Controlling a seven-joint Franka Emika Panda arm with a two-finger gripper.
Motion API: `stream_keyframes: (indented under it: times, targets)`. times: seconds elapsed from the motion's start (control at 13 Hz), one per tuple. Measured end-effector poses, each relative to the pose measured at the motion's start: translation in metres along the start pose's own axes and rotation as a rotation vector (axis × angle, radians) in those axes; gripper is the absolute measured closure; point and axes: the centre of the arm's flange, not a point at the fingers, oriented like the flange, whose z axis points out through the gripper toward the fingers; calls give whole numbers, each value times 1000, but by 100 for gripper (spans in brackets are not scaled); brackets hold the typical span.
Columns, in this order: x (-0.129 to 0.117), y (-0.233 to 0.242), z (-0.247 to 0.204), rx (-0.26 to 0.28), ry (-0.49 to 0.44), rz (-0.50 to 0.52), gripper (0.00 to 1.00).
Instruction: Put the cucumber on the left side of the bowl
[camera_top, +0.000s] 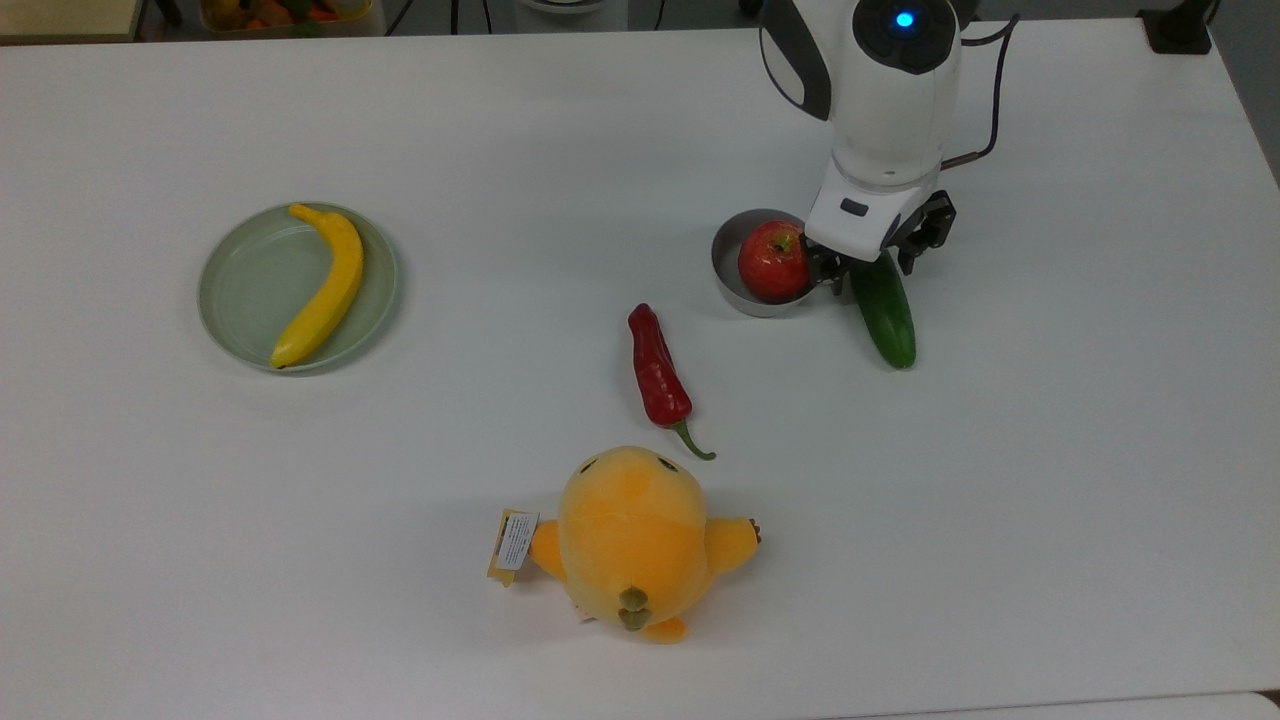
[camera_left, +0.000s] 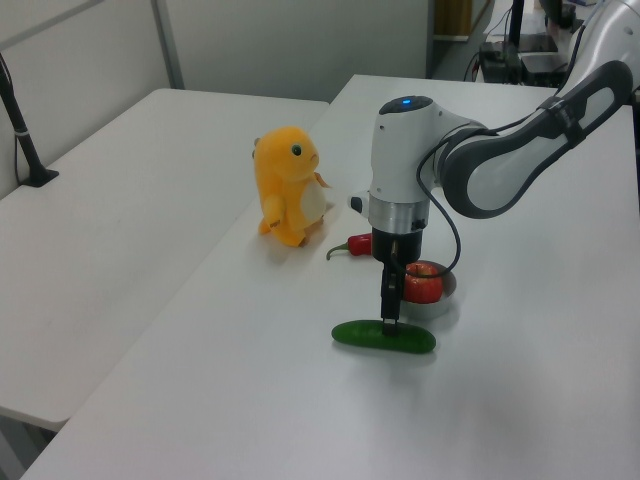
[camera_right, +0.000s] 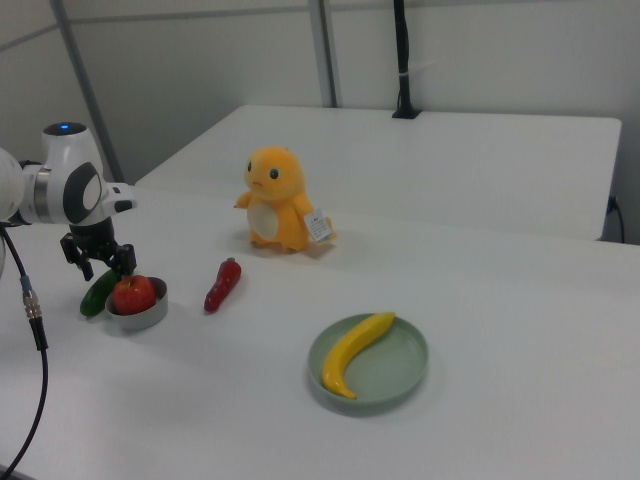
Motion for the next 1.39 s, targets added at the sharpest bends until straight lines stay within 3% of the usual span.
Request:
stream_keyframes:
  times: [0.15, 0.39, 0.69, 1.0, 1.39]
  targets:
    - [0, 0, 0, 0, 0, 0, 20]
    - [0, 0, 0, -1, 0, -1, 1]
    - [5, -2, -14, -4, 31, -7, 0]
    - [5, -14, -99, -14, 150, -11, 0]
    - [-40, 15, -231, -116, 105, 82, 0]
